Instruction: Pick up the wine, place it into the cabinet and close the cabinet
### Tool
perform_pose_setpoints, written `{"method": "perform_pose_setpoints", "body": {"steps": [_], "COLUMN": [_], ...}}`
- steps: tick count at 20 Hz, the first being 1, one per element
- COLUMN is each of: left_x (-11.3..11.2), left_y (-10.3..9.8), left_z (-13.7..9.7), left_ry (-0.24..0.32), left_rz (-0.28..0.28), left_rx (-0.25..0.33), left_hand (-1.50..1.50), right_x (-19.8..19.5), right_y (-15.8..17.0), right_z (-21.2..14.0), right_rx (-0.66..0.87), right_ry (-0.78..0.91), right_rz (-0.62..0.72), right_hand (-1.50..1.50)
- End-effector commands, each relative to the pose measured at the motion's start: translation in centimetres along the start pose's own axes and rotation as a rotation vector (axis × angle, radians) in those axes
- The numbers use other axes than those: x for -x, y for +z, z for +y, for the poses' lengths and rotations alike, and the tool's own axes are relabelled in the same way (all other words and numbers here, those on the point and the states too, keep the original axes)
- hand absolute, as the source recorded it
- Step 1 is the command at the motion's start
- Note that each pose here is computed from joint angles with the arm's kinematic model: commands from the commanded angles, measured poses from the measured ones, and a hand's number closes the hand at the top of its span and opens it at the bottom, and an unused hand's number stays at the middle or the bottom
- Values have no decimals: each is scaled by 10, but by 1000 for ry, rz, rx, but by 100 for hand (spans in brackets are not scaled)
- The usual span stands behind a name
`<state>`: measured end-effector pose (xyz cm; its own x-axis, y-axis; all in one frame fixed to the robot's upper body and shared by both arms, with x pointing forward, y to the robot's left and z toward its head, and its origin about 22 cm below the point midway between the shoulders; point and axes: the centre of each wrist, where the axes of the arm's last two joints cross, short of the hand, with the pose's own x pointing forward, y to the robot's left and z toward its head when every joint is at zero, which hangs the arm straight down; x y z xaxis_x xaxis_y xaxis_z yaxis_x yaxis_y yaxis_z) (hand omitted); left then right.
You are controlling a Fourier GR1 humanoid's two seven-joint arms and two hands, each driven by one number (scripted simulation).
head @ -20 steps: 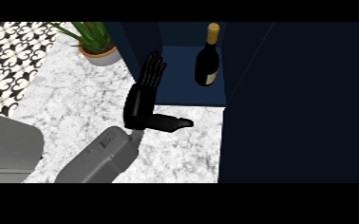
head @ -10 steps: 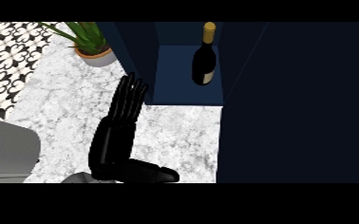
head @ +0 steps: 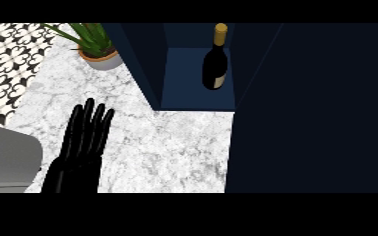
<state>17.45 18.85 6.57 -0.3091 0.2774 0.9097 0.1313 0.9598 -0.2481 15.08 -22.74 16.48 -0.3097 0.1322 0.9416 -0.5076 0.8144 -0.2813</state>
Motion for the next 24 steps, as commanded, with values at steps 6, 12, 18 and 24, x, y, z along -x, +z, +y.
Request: {"method": "perform_pose_setpoints", "body": {"steps": [6,12,18,24], "left_x": [-40,-59,-81,-98], "left_y": [46,50,63,66], "left_z": [34,72,107,137], "left_ry": [-21,-30,-50,-52], "left_rz": [-34,-53,-39,-73], "left_rx": [-77,-97,-90,-77], "left_hand": [-150,-150,-150,-150], "right_x": [-14,-42,-45,-59], "right_y": [-9,-5,-54,-78], "right_z": [32,56,97,119], "right_rx": [-196,-237,-229,-202], "right_ry": [-163,-163,-115,-16], "right_rz": [18,3,-49,-69], "right_hand": [150,150,150,150]}}
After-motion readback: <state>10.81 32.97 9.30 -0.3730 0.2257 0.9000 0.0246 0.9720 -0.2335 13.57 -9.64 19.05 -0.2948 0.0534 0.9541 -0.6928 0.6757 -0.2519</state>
